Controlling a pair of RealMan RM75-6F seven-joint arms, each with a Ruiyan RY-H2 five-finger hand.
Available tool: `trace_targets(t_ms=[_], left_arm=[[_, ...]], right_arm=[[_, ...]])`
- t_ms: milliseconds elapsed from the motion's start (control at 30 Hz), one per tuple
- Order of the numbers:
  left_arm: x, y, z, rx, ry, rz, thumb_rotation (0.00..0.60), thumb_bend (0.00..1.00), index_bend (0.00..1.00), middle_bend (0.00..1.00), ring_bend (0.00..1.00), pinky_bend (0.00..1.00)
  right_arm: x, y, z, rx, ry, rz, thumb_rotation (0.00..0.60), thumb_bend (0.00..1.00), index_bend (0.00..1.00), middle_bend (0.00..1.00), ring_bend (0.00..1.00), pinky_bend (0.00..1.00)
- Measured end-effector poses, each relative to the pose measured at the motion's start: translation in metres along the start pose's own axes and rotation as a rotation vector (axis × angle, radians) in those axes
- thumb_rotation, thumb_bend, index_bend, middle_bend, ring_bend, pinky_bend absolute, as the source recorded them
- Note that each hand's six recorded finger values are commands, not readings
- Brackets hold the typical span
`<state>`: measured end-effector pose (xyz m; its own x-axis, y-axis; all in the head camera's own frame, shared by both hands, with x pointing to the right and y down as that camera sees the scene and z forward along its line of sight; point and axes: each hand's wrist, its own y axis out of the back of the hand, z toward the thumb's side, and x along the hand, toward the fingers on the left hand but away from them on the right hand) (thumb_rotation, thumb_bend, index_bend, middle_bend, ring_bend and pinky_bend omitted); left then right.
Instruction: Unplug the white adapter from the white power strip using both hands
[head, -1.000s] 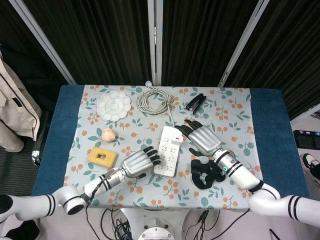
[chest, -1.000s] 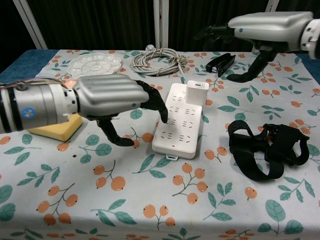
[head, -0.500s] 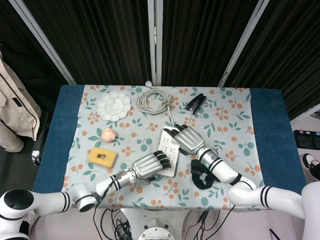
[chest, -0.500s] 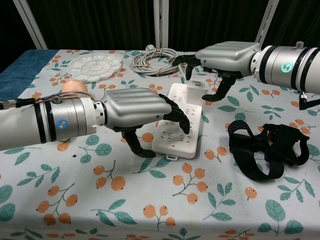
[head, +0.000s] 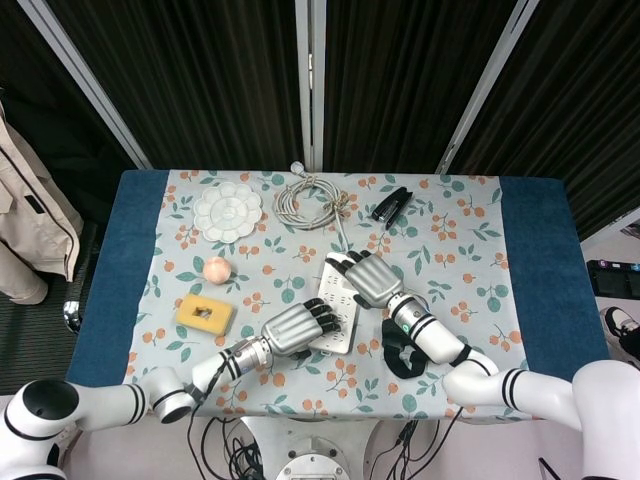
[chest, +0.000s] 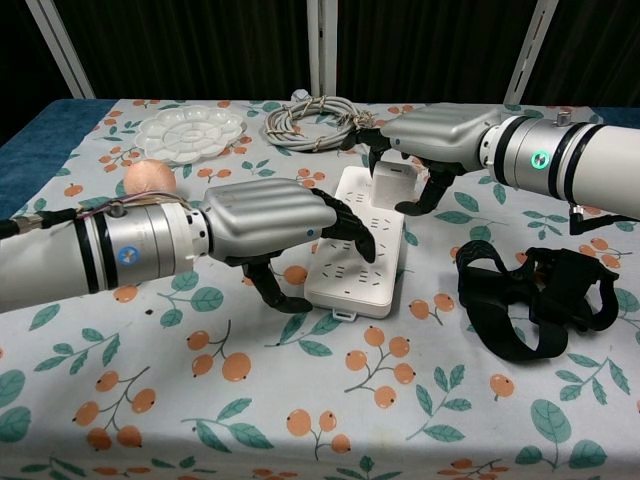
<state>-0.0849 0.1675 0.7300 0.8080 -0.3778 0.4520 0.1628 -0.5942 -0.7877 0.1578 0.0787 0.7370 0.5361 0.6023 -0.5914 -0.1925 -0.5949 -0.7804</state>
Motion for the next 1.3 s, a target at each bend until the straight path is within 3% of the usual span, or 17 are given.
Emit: trace_targets(t_ms=[267,633,967,1300], left_arm=[[0.001,-0.004,-0.003,-0.015,0.011,-0.007,0.6,0.25,0.23,0.23,0.14,0.17],[0.002,-0.006,-0.006,-0.031,0.02,-0.011,0.6,0.25,0.23,0.23,0.14,0.16],[0.001,-0.01,-0.009,-0.054,0.029,-0.025,0.6,0.25,0.23,0.23,0.14,0.17],[0.002,-0.011,-0.011,-0.066,0.036,-0.033,0.6,0.25,0.23,0.23,0.14,0.17]], right_arm=[[-0.006,-0.003,-0.002,-0.01,-0.006,-0.028,0.6,0.33,0.35,0.44,0.31,0.37],[-0.009,-0.011,-0.005,-0.016,-0.014,-0.028,0.6,0.33,0.43,0.48,0.37,0.39],[-0.008,-0.012,-0.007,-0.018,-0.014,-0.044,0.6,0.43,0.73,0.65,0.54,0.48],[-0.002,-0.01,-0.012,-0.042,-0.014,-0.076,0.6,0.45,0.89,0.74,0.59,0.5]])
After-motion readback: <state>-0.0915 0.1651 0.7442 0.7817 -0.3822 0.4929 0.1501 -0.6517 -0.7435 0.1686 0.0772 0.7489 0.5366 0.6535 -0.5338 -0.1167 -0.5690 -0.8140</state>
